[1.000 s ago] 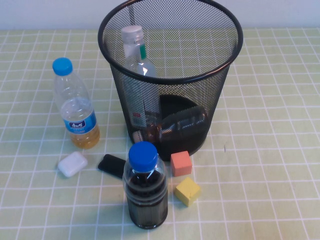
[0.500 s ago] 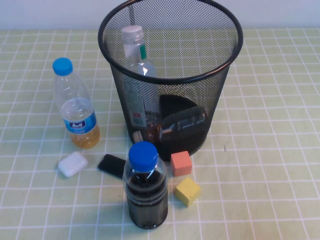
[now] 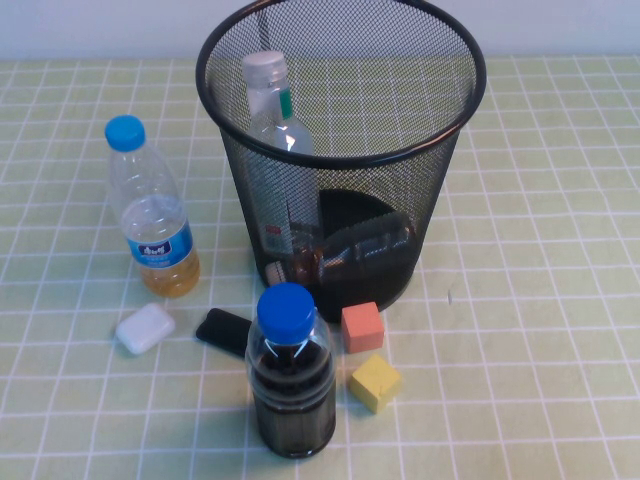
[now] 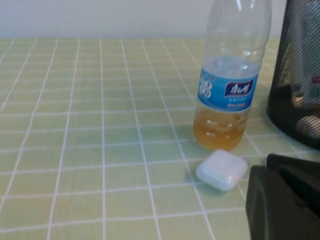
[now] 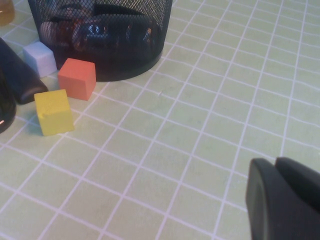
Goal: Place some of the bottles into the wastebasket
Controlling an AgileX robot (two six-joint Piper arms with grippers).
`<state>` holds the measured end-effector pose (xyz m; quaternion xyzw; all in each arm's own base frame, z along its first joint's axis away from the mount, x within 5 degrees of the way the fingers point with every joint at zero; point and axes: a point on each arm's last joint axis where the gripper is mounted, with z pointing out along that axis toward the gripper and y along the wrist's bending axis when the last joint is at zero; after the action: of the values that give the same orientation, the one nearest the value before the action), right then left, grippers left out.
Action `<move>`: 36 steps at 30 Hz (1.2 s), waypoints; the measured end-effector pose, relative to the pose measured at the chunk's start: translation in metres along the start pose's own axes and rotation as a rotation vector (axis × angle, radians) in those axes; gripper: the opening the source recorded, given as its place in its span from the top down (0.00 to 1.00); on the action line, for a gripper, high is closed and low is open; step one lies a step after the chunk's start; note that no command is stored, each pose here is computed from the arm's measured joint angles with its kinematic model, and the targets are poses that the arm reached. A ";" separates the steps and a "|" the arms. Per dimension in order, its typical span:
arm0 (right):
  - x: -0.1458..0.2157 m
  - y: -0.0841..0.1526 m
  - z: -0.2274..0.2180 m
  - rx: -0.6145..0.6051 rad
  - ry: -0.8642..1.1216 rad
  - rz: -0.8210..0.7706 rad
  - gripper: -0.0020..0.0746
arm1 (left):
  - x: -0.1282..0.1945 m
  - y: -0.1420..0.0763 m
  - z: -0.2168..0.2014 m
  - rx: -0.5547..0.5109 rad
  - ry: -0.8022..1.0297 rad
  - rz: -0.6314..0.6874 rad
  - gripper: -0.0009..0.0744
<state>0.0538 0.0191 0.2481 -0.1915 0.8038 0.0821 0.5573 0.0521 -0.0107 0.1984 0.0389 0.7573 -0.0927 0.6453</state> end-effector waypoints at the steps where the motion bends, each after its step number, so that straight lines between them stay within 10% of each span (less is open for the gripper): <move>1: 0.000 0.000 0.000 0.000 0.000 0.000 0.98 | 0.005 0.002 0.001 -0.013 0.014 -0.003 0.99; 36: 0.000 0.000 0.000 0.000 0.000 0.000 0.98 | 0.025 0.009 0.003 -0.111 0.121 -0.055 0.99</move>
<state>0.0538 0.0191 0.2481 -0.1915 0.8038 0.0821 0.5573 0.0528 -0.0042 0.1729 -0.0125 0.7995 -0.0657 0.5969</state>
